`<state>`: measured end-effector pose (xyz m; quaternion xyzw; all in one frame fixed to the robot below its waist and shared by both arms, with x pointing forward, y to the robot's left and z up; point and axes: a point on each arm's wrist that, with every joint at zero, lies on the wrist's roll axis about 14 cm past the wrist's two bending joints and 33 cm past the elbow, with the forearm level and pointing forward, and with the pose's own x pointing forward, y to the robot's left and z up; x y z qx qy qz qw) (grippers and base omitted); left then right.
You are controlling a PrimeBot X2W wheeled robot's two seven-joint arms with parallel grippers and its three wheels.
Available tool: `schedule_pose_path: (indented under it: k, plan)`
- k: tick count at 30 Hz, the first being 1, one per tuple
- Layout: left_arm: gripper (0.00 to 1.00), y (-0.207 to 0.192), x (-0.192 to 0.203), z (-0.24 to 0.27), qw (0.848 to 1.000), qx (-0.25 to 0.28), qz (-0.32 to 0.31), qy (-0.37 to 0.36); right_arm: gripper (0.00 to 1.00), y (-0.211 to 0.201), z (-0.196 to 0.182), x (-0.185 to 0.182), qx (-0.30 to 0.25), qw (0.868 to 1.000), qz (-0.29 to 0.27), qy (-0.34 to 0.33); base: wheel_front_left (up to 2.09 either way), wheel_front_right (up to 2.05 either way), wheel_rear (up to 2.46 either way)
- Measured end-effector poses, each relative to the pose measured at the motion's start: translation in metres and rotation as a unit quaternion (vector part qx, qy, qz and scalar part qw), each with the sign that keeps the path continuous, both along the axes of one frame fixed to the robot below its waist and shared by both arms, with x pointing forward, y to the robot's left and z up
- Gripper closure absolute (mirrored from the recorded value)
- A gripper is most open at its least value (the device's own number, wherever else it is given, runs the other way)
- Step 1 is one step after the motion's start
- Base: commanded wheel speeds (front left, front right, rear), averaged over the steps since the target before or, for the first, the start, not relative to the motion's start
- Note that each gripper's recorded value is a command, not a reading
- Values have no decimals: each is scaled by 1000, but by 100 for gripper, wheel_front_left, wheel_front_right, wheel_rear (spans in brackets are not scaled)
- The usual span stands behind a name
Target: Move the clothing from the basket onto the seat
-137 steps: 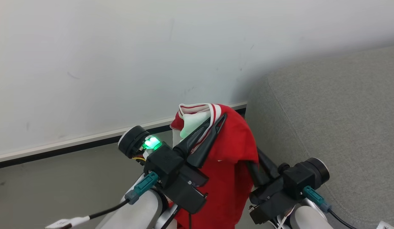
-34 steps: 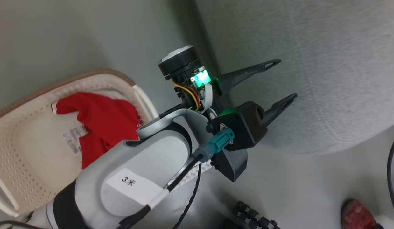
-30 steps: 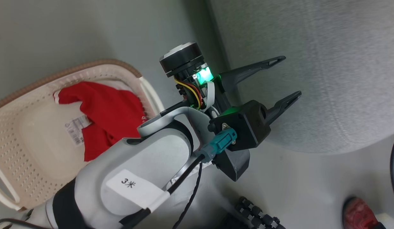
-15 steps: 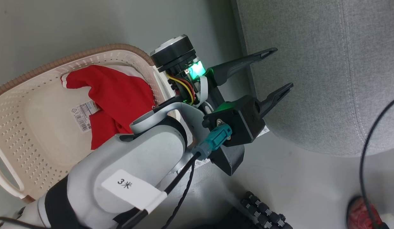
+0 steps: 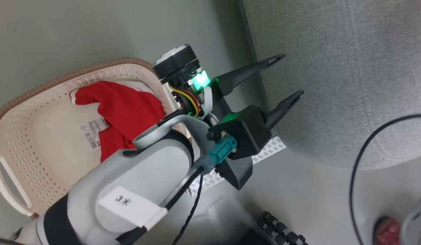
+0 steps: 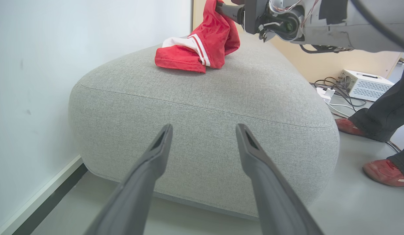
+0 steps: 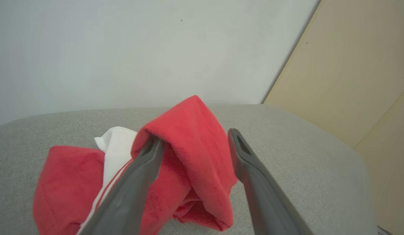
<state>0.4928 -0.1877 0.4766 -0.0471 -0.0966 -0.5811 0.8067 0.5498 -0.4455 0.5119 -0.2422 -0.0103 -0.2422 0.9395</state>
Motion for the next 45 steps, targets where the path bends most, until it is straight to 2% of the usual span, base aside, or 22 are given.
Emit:
schedule_pose_path:
  k: [6, 12, 19, 25, 33, 35, 40, 45]
  plan:
    - [0, 5, -2, 10, 1000, -5, 13, -3, 0, 18, -3, -20, 5, 1000, 10, 0, 0, 0, 0]
    - [0, 17, 0, 27, 999, -20, 45, -6, 0, 47, -6, -34, 19, 999, 46, 5, 0, 0, 0]
    - [0, 48, 10, 35, 992, -34, 123, 21, 0, 108, -7, -35, 48, 990, 130, 2, 0, 0, 0]
    - [0, 89, 12, 33, 978, -26, 204, 37, 0, 168, -1, -38, 92, 972, 213, -14, 0, 0, 0]
    - [0, 168, 6, 33, 941, -14, 332, 58, 0, 231, -3, -61, 130, 948, 290, -6, 0, 0, 0]
    - [0, 178, 4, 33, 936, -12, 348, 59, 0, 239, -1, -64, 134, 944, 301, -7, 0, 0, 0]
    - [0, 231, -12, 41, 902, -13, 427, 64, 0, 289, 9, -81, 162, 914, 371, -11, 0, 0, 0]
    - [0, 281, -35, 53, 862, -18, 503, 61, 0, 331, 27, -105, 181, 881, 437, -21, 0, 0, 0]
